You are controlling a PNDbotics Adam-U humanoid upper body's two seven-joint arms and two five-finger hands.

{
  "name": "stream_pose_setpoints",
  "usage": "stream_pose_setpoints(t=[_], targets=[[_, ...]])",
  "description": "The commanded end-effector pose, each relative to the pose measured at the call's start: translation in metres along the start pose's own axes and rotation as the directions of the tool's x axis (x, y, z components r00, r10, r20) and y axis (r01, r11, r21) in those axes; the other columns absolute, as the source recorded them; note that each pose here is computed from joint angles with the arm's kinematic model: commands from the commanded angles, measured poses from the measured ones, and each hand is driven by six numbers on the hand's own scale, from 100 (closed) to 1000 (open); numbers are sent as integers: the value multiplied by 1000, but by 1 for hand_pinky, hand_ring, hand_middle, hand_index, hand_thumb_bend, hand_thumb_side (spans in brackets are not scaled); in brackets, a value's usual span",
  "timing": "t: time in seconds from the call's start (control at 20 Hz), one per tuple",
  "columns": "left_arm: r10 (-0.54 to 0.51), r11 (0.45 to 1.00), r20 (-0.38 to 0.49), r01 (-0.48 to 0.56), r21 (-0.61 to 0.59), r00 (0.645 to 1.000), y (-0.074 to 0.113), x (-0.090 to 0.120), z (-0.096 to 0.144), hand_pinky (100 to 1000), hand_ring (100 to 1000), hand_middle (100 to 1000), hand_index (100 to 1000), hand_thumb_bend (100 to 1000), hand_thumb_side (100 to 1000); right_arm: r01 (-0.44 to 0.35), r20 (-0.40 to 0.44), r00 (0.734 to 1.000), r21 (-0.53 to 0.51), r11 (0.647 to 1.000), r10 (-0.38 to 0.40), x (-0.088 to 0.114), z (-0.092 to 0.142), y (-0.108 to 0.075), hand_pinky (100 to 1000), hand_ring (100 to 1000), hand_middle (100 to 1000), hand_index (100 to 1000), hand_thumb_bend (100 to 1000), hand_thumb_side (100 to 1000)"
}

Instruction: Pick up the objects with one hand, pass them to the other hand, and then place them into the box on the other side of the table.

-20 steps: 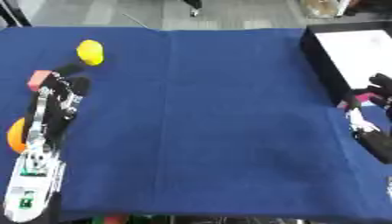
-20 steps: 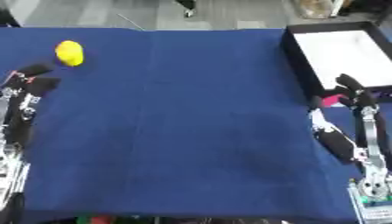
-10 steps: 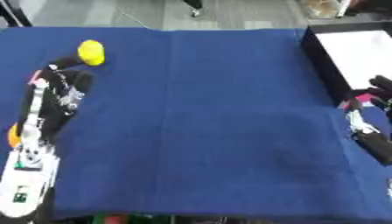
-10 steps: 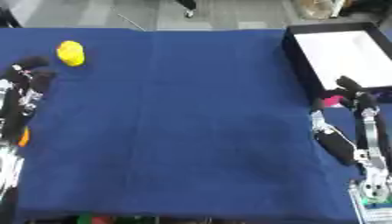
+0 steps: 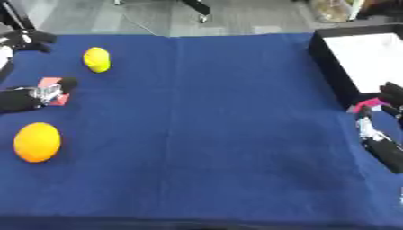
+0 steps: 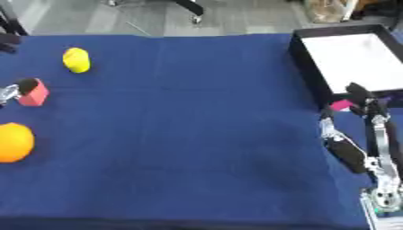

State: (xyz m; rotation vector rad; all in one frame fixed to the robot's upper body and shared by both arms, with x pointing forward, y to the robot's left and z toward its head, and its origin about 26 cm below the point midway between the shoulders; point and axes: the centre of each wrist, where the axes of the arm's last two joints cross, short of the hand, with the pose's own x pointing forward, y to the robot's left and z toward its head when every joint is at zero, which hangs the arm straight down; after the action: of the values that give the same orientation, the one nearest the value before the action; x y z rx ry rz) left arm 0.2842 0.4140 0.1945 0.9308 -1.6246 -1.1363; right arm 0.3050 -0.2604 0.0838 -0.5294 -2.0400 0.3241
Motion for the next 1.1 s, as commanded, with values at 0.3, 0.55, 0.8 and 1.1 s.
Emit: stream_pose_setpoints(t=[0.3,0.55,0.8,1.1], targets=[[-242,919,-101,194,-342,965,34,-33,1,883,782,780,892,449,411,-35,9,999,-6,999,35,-1,-2,-9,863,868,844,915,141,364],[-240,864,-134,149,-481,961,24,-49,0,872,770,773,888,391,360,-32,5,999,-1,999,32,-2,-1,-8,864,868,843,916,129,366],[-220,830,-155,102,-548,963,11,-57,-2,869,772,778,890,388,351,-27,6,1000,4,1000,27,-2,-1,-8,865,869,844,917,120,368],[-226,783,-181,68,-618,957,0,-65,0,872,779,785,896,416,363,-24,4,1000,6,1000,24,-2,-1,-8,867,870,844,917,112,370]])
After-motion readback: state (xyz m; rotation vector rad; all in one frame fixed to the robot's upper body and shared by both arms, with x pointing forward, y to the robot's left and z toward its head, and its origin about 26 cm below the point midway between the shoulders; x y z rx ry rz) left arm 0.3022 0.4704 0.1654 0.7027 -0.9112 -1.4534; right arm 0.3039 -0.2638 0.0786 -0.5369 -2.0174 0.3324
